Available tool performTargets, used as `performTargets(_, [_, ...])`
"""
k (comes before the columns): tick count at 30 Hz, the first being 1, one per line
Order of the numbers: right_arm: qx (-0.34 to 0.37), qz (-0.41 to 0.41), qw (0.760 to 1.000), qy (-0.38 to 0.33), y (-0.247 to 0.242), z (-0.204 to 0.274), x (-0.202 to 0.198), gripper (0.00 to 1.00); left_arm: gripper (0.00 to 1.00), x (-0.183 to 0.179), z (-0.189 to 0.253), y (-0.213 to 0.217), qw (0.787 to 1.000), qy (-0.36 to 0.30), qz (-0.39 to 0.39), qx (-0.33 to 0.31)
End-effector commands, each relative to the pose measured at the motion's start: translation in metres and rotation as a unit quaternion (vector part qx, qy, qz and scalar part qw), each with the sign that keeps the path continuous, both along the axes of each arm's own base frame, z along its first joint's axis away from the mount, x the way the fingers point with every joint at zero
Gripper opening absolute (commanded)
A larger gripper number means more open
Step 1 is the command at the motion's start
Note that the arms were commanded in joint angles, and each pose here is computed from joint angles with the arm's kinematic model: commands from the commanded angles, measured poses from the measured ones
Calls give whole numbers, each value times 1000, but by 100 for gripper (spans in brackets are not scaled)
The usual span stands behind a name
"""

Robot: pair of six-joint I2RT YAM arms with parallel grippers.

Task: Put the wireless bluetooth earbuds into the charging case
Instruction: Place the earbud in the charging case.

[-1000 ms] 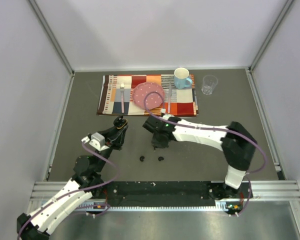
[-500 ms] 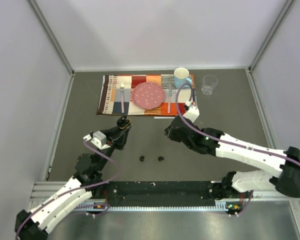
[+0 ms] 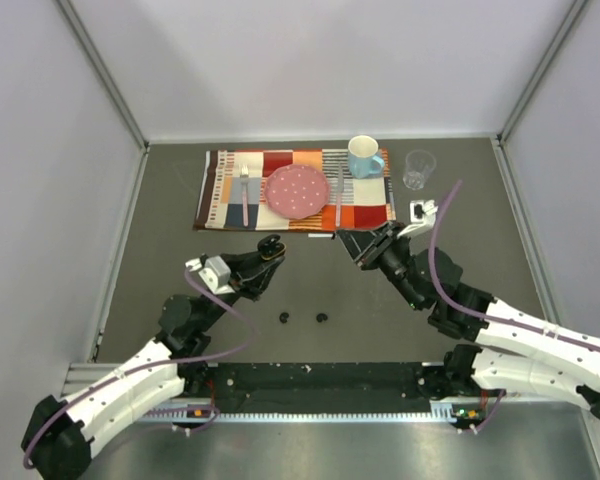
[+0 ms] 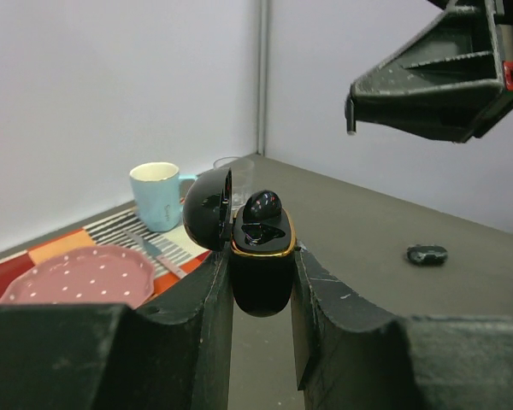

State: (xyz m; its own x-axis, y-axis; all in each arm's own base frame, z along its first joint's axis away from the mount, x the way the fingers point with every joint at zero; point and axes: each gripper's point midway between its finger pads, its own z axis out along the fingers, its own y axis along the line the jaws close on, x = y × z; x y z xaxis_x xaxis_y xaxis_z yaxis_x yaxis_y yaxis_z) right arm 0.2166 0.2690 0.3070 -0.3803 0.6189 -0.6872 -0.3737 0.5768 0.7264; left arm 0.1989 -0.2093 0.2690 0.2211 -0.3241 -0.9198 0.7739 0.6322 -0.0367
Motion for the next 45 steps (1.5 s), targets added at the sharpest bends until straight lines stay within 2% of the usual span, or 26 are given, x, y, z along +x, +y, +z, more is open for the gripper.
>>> performTargets(1, [53,41,993,-95,6,51,-15,0,0,-16,43,-7,997,-64,-42,-23])
performTargets(12, [42,139,974,-176,48,89,-47,0,0,-18,44,-13,996,-71,-56,-8])
performTargets(17, [43,174,965,-190,67,91,-61,0,0,-18,45,-16,996,-71,-60,-8])
performTargets(27, [3,192,965,-179,94,78,-64,0,0,-20,47,-19,995,-70,-71,-12])
performTargets(45, [-37,179,970,-160,111,58,-52,0,0,-23,49,-20,994,-77,-80,-5])
